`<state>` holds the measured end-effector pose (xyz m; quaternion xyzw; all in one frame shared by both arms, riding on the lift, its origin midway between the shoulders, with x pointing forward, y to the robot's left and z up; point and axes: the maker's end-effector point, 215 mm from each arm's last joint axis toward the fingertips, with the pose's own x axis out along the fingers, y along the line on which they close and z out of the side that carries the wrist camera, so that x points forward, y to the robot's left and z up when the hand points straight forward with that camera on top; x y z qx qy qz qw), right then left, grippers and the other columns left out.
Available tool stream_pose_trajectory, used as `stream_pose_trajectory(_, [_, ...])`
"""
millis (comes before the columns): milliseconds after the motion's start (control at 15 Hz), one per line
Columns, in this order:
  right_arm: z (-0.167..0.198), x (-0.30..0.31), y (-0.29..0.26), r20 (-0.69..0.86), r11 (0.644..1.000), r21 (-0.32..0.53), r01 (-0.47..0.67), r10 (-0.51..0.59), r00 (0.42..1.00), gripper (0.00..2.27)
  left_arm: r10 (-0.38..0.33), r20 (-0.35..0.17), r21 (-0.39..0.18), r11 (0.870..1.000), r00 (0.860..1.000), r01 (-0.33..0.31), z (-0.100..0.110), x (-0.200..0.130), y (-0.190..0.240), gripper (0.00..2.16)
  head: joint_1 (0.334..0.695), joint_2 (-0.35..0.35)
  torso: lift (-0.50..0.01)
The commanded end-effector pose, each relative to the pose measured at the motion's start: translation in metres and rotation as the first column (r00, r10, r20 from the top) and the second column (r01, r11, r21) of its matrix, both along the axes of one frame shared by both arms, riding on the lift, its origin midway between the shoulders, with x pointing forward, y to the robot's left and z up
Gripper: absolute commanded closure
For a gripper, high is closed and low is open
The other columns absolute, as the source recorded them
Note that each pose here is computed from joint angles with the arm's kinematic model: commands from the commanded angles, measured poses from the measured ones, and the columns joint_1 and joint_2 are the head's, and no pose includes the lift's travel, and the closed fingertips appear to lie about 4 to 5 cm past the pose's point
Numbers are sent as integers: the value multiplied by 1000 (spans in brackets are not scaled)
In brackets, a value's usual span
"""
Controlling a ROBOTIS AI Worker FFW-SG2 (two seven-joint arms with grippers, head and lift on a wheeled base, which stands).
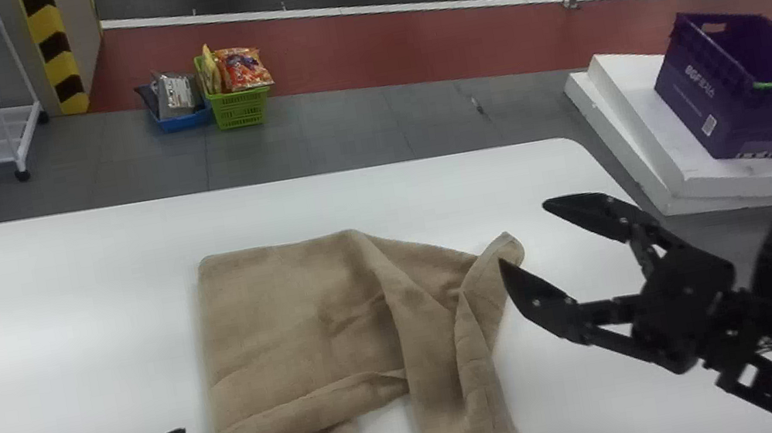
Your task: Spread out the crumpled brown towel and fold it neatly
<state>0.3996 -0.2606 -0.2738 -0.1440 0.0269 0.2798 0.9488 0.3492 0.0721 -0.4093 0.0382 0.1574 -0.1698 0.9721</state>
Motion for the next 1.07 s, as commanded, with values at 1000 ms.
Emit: stream_pose_trajectory(1000, [-95,-105,-151,-325,959,70,275,-239,915,191,52,-222,56,998,974,-41,-22,-66,1,151,695,-350,-126])
